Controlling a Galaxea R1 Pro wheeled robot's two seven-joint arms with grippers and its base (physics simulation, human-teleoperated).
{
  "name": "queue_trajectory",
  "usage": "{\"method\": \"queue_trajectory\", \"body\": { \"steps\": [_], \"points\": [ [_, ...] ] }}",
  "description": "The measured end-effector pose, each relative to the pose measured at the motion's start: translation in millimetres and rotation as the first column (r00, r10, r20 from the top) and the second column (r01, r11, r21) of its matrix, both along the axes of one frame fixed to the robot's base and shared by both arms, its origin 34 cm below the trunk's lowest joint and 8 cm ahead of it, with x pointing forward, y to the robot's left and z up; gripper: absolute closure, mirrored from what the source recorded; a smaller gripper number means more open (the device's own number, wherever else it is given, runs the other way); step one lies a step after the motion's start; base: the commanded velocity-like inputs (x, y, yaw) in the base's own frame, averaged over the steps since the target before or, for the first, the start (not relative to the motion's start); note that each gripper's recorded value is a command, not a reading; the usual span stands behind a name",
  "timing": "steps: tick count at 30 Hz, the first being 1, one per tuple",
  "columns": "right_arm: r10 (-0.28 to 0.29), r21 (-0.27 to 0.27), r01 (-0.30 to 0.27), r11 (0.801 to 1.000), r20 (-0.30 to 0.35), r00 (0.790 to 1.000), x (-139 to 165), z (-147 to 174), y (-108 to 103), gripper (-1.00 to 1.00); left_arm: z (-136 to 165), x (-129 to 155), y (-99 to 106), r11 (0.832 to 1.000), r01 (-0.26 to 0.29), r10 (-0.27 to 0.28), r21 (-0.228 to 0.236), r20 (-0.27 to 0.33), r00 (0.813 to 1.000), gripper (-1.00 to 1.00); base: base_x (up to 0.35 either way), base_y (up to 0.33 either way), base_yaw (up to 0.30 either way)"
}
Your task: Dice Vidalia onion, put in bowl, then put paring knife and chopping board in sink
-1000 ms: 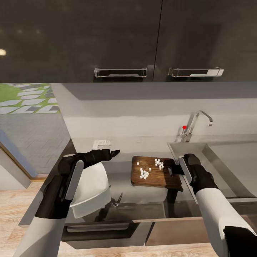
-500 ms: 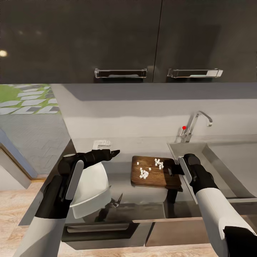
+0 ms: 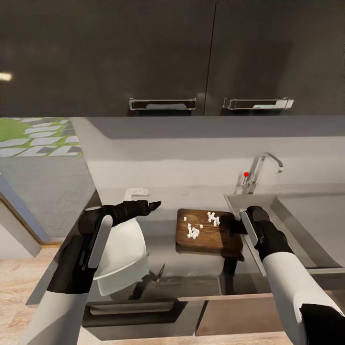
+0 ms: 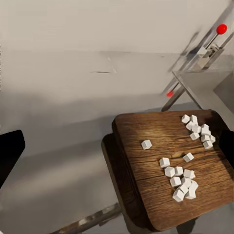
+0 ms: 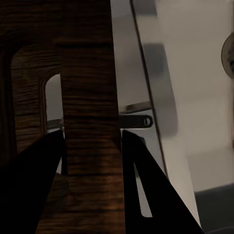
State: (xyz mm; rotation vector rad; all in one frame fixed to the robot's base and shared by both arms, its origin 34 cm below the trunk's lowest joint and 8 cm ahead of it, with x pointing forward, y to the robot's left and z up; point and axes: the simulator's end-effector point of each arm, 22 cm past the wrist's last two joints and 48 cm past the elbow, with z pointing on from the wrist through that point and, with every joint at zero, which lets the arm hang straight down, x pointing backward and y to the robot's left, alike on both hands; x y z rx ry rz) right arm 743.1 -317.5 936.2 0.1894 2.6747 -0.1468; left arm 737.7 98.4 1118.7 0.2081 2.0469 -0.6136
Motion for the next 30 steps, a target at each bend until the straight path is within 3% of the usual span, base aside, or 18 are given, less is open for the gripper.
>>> {"method": "queue_trajectory", "body": {
  "steps": [30],
  "points": [
    [0.0, 0.0, 0.0, 1.0, 0.049, 0.999, 3, 31, 0, 1.0, 30, -6, 0, 1.0, 0.0, 0.0, 0.0, 0.048, 0.999, -1.0, 0.0, 0.0, 0.0]
  ]
}}
